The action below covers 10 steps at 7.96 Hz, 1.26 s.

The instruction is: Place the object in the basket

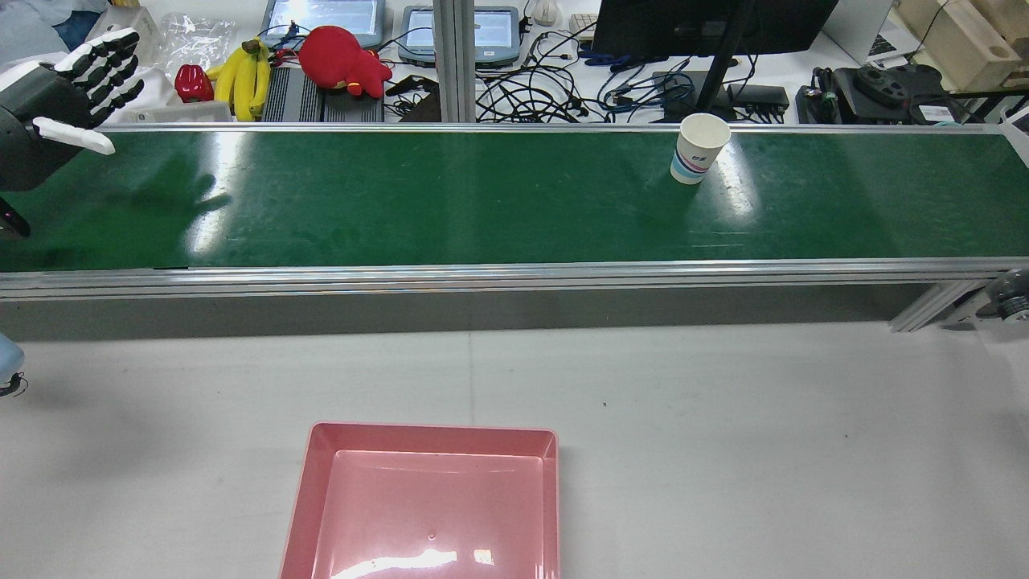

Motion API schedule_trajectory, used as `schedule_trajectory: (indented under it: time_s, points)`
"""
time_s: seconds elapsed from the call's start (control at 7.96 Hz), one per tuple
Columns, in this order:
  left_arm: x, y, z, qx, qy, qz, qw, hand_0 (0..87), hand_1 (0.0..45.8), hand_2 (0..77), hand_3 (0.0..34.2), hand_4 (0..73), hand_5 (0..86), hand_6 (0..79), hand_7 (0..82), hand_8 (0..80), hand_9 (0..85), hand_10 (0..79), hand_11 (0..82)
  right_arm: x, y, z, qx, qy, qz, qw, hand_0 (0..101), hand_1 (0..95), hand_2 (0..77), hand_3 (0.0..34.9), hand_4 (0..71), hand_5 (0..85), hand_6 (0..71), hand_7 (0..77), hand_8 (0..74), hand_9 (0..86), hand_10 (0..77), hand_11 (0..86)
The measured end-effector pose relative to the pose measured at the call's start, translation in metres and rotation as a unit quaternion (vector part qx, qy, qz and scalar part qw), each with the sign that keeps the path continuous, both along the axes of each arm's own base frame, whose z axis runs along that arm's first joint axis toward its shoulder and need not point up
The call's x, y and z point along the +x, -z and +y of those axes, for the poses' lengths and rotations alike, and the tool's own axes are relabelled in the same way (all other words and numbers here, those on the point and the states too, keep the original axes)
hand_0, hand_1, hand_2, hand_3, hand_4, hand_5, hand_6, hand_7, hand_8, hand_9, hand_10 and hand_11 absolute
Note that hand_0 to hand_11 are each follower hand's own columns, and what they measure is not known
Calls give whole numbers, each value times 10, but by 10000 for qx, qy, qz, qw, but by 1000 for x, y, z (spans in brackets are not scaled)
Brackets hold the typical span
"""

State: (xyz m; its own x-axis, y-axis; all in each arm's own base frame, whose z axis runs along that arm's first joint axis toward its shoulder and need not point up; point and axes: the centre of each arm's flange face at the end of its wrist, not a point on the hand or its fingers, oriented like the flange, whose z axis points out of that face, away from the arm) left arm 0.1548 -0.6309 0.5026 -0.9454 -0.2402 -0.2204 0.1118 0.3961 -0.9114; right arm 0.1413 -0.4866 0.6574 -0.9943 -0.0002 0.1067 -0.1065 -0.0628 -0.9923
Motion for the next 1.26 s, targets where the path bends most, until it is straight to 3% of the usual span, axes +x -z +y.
schedule_trajectory:
  time_s: [1.26]
  points:
    - [-1, 10, -4, 53, -3, 62, 10000, 585, 131, 5, 26, 5, 175, 5, 5, 0, 5, 16, 38, 0, 0, 0, -2, 0, -1, 10000, 0, 0, 5, 0, 0, 0, 0, 5, 0, 0, 0, 0]
